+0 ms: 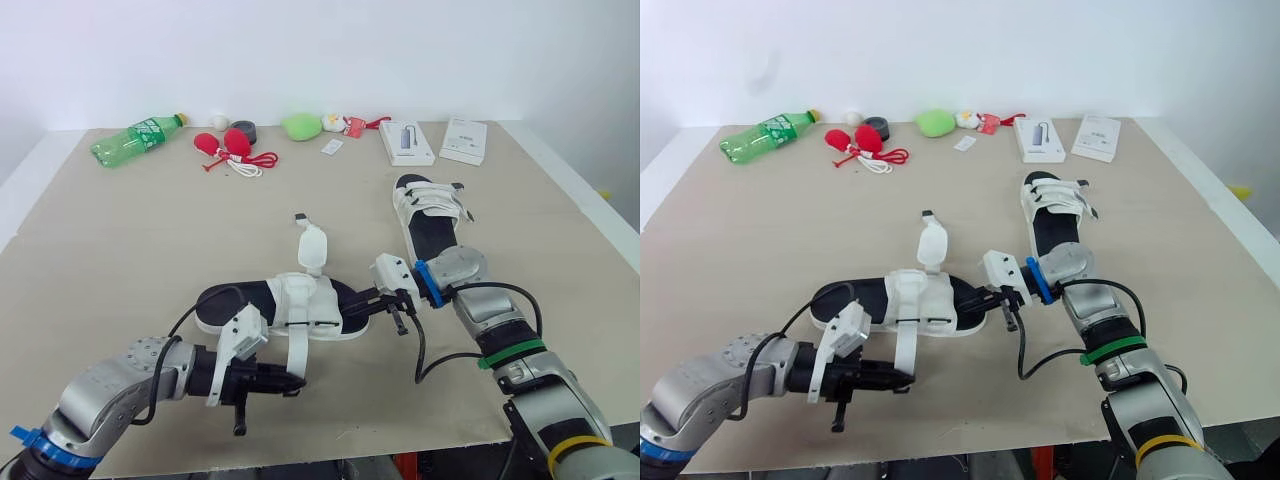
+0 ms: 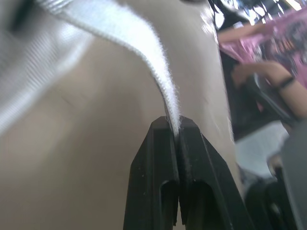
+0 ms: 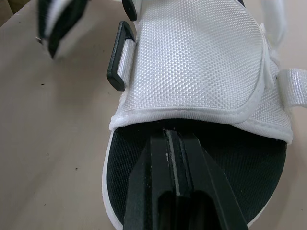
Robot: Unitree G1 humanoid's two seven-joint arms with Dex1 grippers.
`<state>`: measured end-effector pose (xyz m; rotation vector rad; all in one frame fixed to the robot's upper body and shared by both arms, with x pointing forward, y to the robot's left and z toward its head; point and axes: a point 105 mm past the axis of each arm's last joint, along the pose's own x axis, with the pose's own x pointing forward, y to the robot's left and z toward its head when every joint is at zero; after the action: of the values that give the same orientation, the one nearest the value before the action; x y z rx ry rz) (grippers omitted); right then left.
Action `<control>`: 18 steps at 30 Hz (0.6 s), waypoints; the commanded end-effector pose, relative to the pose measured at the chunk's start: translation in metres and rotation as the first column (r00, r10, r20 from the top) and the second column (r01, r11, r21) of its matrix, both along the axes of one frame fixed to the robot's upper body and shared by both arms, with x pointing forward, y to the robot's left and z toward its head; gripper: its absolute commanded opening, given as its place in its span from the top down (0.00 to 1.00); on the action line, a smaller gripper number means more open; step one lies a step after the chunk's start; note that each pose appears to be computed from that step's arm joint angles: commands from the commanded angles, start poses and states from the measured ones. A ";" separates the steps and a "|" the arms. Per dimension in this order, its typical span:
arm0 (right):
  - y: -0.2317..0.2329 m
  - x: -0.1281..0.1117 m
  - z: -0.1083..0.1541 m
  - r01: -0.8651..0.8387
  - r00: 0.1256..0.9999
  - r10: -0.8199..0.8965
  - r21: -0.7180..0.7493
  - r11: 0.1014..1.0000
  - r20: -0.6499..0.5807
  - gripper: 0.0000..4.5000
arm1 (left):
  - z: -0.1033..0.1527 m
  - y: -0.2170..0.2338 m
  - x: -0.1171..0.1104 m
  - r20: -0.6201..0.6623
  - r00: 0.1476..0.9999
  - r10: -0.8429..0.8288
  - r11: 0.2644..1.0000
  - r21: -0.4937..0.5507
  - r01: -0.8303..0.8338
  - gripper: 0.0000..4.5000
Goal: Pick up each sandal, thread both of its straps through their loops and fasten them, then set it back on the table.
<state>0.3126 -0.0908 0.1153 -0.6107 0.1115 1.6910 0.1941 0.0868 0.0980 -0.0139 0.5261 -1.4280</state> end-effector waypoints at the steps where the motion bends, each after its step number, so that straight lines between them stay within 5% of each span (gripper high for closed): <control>1: -0.004 -0.002 -0.007 -0.004 1.000 0.004 -0.039 0.999 -0.009 1.00 | 0.010 -0.003 -0.015 0.046 0.995 -0.083 0.996 -0.018 0.084 0.99; 18: -0.003 -0.001 -0.006 -0.012 1.000 0.012 -0.045 0.999 -0.009 1.00 | 0.011 0.001 -0.029 0.059 0.985 -0.164 0.986 0.032 0.162 0.99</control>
<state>0.3124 -0.0908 0.1153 -0.6145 0.1092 1.6954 0.1732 0.0912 0.1012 0.0782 0.5329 -1.5254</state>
